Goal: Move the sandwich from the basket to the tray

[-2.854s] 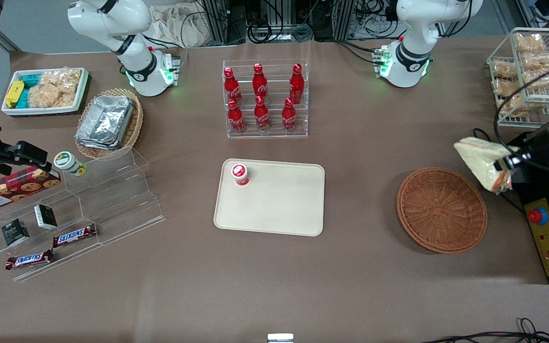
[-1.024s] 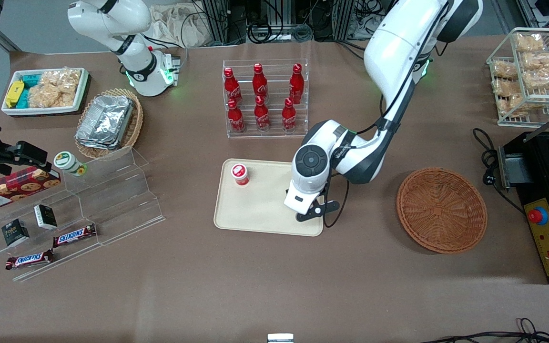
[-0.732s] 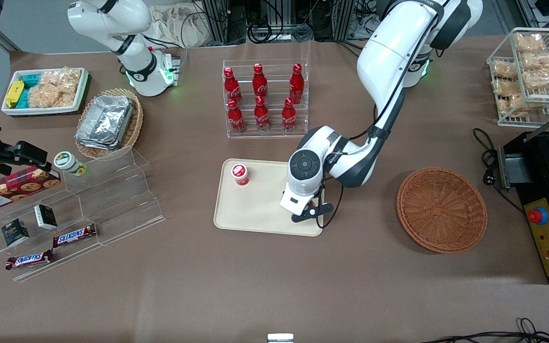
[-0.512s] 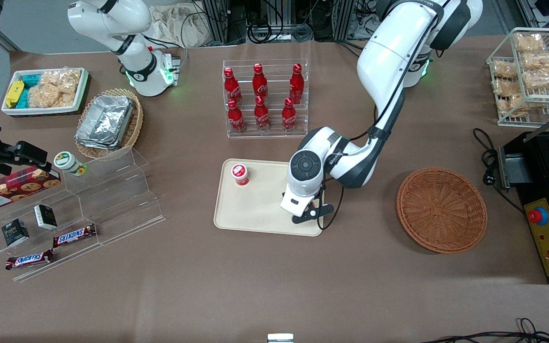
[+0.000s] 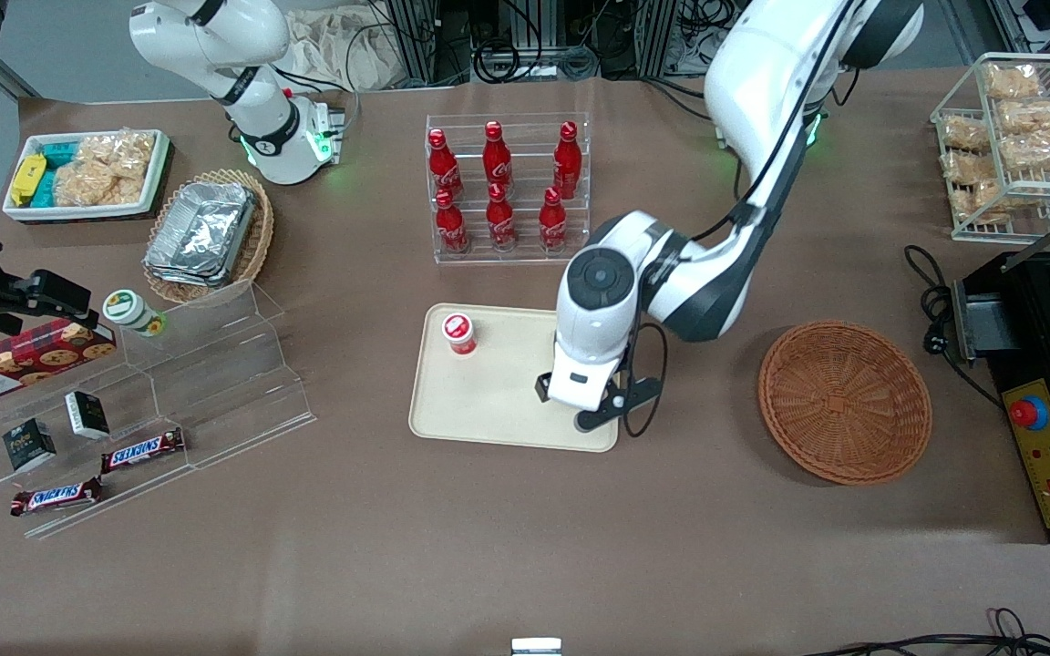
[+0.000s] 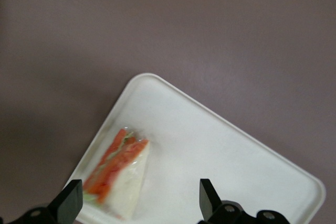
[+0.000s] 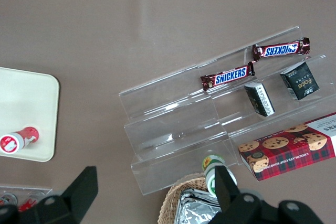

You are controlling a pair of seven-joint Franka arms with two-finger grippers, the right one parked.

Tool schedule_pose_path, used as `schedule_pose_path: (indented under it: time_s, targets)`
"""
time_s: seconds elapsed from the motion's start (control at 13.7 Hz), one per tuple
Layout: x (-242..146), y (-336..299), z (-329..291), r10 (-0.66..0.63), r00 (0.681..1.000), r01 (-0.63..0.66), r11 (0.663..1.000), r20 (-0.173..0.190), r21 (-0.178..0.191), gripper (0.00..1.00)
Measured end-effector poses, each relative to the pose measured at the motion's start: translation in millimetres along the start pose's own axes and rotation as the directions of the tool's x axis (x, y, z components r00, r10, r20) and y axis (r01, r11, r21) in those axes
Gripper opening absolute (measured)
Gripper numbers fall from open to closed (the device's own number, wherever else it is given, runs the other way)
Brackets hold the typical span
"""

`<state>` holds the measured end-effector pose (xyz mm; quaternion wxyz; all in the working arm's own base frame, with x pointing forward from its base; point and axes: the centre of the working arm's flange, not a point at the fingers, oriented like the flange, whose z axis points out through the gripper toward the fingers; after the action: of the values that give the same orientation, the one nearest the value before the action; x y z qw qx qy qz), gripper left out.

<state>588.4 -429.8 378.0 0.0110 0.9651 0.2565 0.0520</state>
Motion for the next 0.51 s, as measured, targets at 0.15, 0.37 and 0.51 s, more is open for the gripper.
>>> schedule_pose_path:
  time_s: [0.15, 0.37, 0.51]
  targets:
    - [18.5, -19.2, -57.1, -0.057, 0.998, 0.057, 0.998, -0.028, 0.003, 1.00]
    - [71.4, -68.7, -128.8, -0.158, 0.986, 0.157, 0.987, -0.060, -0.016, 1.00]
    - [111.7, -107.2, -154.4, -0.195, 0.978, 0.193, 0.981, -0.072, -0.028, 1.00]
